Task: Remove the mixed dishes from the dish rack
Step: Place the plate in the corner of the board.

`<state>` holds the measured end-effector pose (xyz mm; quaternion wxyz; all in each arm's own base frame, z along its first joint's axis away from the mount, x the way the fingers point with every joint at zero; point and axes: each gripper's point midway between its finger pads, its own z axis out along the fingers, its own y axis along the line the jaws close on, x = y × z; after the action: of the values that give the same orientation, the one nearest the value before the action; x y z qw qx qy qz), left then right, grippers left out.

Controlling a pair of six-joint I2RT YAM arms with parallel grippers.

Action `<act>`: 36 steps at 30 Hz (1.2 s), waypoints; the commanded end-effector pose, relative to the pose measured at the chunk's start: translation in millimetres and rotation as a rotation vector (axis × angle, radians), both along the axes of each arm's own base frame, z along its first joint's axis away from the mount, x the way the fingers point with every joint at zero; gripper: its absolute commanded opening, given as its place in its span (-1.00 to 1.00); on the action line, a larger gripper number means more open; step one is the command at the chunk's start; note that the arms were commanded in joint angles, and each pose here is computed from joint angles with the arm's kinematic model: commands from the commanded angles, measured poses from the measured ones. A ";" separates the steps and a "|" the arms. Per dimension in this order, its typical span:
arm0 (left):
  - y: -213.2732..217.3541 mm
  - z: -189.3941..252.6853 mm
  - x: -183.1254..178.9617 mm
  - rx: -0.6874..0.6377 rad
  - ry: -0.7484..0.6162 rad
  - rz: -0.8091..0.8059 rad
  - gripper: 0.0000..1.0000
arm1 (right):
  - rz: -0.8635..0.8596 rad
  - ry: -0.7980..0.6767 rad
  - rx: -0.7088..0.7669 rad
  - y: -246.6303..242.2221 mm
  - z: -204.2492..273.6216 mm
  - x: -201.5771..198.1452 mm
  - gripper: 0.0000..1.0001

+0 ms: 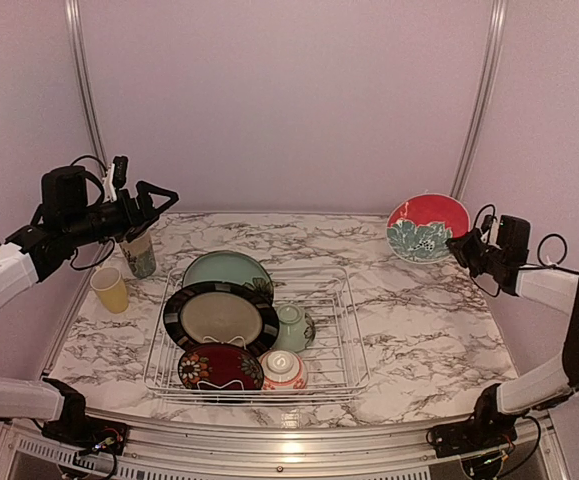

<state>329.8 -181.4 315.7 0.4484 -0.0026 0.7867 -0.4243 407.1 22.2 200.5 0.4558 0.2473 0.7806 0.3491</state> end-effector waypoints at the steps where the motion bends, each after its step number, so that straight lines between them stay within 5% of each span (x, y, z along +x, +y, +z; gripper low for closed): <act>1: -4.0 0.4 1.0 -0.001 -0.018 -0.015 0.98 | -0.043 -0.193 0.096 -21.7 46.3 17.3 -1.00; 24: -1.2 11.7 -6.7 0.005 -0.044 -0.006 0.98 | -0.012 -0.044 0.193 -46.3 -81.9 74.7 -1.00; 36: 0.1 10.0 -7.4 0.009 -0.040 0.002 0.98 | -0.043 0.043 0.150 -55.7 -115.9 66.3 -0.28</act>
<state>328.3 -182.9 320.4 0.4570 0.0011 0.7821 -0.4235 458.9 -26.8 59.8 0.3824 0.3412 0.7620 0.3958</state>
